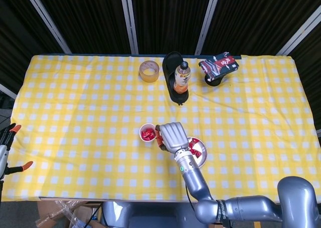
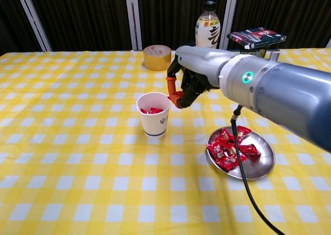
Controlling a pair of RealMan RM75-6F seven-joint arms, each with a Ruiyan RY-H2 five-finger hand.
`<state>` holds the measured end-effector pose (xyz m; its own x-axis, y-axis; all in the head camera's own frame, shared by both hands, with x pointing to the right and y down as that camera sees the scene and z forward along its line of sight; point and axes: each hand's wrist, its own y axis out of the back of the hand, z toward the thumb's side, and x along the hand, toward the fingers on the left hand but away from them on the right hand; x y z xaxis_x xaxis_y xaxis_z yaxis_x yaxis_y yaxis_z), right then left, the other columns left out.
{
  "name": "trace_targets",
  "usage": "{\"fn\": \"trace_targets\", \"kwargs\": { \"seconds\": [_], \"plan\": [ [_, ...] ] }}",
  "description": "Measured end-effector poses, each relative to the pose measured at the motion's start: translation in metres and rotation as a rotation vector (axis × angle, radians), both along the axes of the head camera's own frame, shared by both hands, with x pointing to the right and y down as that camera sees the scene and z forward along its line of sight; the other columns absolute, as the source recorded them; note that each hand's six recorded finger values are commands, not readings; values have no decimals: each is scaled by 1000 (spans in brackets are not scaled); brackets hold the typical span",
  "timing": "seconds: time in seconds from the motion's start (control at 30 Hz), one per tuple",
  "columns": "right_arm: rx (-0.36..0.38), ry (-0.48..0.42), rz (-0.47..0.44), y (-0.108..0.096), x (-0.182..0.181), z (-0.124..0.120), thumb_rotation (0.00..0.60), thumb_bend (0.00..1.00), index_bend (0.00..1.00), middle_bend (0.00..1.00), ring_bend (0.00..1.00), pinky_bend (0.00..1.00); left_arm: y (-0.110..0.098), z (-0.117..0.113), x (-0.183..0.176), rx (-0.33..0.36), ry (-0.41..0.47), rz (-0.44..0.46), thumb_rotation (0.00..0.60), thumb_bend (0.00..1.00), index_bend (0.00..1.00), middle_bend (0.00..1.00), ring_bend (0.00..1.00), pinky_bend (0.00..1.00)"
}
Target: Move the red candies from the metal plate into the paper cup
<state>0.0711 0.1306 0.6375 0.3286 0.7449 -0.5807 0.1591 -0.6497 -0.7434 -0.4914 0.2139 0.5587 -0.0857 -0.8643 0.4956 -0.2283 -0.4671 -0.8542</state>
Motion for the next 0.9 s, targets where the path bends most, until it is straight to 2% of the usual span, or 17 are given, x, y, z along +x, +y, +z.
{"fn": "trace_targets", "kwargs": {
  "seconds": [0.23, 0.5, 0.6, 0.73, 0.9],
  "plan": [
    [-16, 6, 1, -9, -15, 21, 600, 542, 578, 886, 902, 897, -1, 0, -1, 6, 1, 3, 600, 46, 0, 0, 0, 0],
    [-27, -12, -7, -11, -31, 32, 600, 543, 570, 886, 902, 897, -2, 1, -1, -1, 3, -1, 600, 46, 0, 0, 0, 0],
    [-29, -14, -4, -12, -33, 36, 600, 532, 491, 886, 902, 897, -2, 1, -1, -3, 2, -3, 600, 46, 0, 0, 0, 0],
    [-23, -28, -3, -12, -35, 34, 600, 470, 360, 886, 902, 897, -2, 1, -1, -3, 2, -5, 600, 46, 0, 0, 0, 0],
    [-3, -37, -6, -13, -36, 29, 600, 460, 348, 886, 902, 897, -2, 1, -1, -2, 2, -4, 600, 46, 0, 0, 0, 0]
  ]
}}
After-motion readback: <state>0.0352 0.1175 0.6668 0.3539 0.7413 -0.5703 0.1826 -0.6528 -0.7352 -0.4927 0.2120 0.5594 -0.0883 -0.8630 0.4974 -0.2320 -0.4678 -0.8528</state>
